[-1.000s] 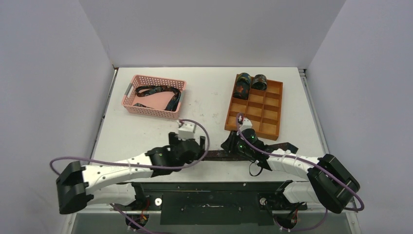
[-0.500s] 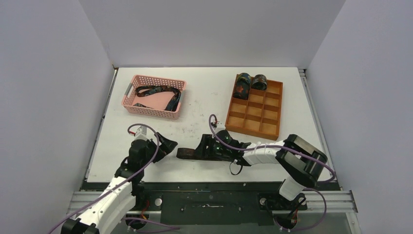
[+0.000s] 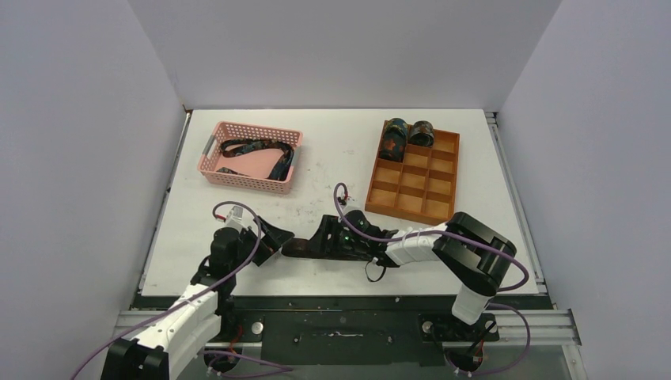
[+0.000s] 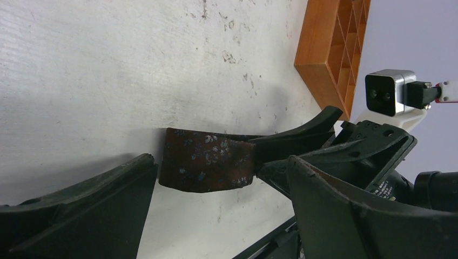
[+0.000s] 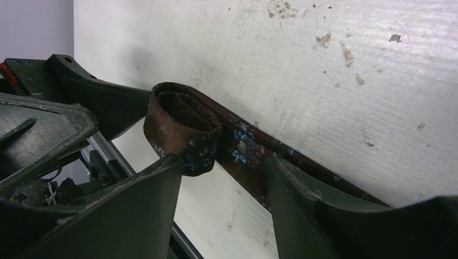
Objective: Roll the ties
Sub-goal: Roll the tie at the center of the board.
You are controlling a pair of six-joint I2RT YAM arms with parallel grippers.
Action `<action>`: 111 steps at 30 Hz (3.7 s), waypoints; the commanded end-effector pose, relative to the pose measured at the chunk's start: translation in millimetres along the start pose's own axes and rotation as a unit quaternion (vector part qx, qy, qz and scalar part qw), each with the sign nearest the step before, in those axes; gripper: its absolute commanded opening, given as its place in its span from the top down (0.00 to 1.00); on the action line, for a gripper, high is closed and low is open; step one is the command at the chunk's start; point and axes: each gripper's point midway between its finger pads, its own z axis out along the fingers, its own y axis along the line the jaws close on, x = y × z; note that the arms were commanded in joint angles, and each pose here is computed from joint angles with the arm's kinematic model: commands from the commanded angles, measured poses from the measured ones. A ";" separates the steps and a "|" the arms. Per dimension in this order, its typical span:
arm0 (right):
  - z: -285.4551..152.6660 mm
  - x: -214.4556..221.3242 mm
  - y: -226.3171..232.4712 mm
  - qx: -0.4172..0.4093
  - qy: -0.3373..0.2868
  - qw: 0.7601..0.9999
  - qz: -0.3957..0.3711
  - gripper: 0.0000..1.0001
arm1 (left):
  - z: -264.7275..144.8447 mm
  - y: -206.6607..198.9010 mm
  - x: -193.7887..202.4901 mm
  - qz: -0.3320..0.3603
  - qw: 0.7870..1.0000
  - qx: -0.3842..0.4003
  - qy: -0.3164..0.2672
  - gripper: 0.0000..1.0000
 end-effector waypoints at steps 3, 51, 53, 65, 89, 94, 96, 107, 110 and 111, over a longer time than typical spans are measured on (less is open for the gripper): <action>-5.7 -22.3 31.2 -0.030 -0.045 0.999 -0.007 0.39 | 2.2 -10.2 -3.8 0.005 0.999 0.031 -0.005 0.13; 24.5 16.0 -13.1 -0.045 0.004 0.999 0.001 0.94 | 1.3 18.1 5.0 -0.002 1.000 -0.018 0.000 0.25; 23.0 18.8 -19.6 -0.033 0.006 0.999 -0.013 0.92 | 2.9 19.6 4.7 -0.005 1.000 -0.024 0.003 0.29; 11.2 -0.7 -3.5 -0.021 -0.013 0.999 -0.048 0.49 | 1.2 22.4 4.1 -0.010 0.999 -0.040 0.005 0.29; -25.3 -46.0 6.7 0.032 -0.070 0.994 -0.080 0.35 | 3.9 15.8 1.7 -0.011 0.999 -0.036 0.011 0.27; -26.0 -43.7 20.9 0.004 -0.063 0.995 -0.082 0.62 | 6.1 12.7 0.4 -0.012 0.999 -0.029 0.010 0.27; -25.1 -41.3 25.0 -0.004 -0.061 0.995 -0.082 0.71 | 8.2 9.2 -1.0 -0.013 1.000 -0.023 0.010 0.27; -23.2 -35.9 11.9 0.005 -0.056 0.996 -0.075 0.83 | 14.1 5.7 -1.3 -0.015 1.000 -0.016 0.018 0.19; -33.5 -44.3 10.9 0.008 -0.078 0.994 -0.077 0.80 | 14.5 7.4 -1.1 -0.014 1.000 -0.019 0.017 0.19; -37.4 -48.3 13.4 0.008 -0.085 0.993 -0.081 0.78 | 14.6 8.5 -0.7 -0.015 1.000 -0.021 0.018 0.19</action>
